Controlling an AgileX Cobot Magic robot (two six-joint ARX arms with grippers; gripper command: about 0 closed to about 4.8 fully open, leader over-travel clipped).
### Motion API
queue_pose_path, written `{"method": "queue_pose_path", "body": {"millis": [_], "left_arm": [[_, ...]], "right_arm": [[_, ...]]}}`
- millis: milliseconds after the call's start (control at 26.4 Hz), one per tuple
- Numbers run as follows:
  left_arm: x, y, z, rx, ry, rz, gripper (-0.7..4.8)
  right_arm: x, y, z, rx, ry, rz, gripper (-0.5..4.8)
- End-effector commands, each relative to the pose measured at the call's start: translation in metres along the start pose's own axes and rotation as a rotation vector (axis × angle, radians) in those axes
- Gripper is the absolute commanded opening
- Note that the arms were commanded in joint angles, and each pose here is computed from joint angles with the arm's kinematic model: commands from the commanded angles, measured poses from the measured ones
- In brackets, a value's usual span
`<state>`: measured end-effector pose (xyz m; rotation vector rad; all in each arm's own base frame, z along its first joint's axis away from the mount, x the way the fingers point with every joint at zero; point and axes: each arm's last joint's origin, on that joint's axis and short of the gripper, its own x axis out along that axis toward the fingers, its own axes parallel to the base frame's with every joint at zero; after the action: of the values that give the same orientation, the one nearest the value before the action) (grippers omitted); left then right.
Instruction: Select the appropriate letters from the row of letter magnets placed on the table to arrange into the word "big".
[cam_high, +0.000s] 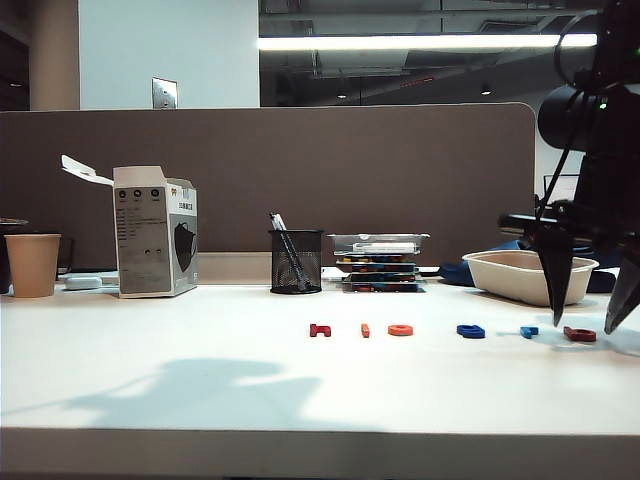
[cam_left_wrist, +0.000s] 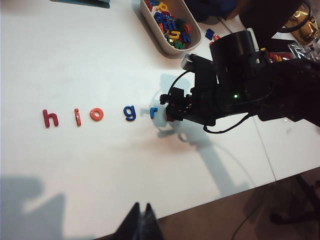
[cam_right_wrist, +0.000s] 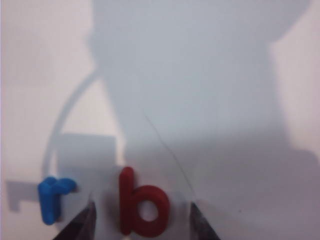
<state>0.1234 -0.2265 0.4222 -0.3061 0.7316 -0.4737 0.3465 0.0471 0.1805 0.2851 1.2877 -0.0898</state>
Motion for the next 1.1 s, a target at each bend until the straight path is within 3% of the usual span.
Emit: {"method": "queue_pose_path", "body": {"millis": [38,1098], "left_arm": [[-0.0017,-0.0005,0.0013,-0.004,-0.011,-0.008,-0.05],[-0.0017,-0.0005,0.0013,-0.004,-0.011,-0.008,-0.05]], "right_arm": [[0.004,0.0006,0.0013,0.004,-0.001,-0.005,2.34],[0.0087,-0.0014,-0.0054,0.006,0.076,-0.035,2.3]]}}
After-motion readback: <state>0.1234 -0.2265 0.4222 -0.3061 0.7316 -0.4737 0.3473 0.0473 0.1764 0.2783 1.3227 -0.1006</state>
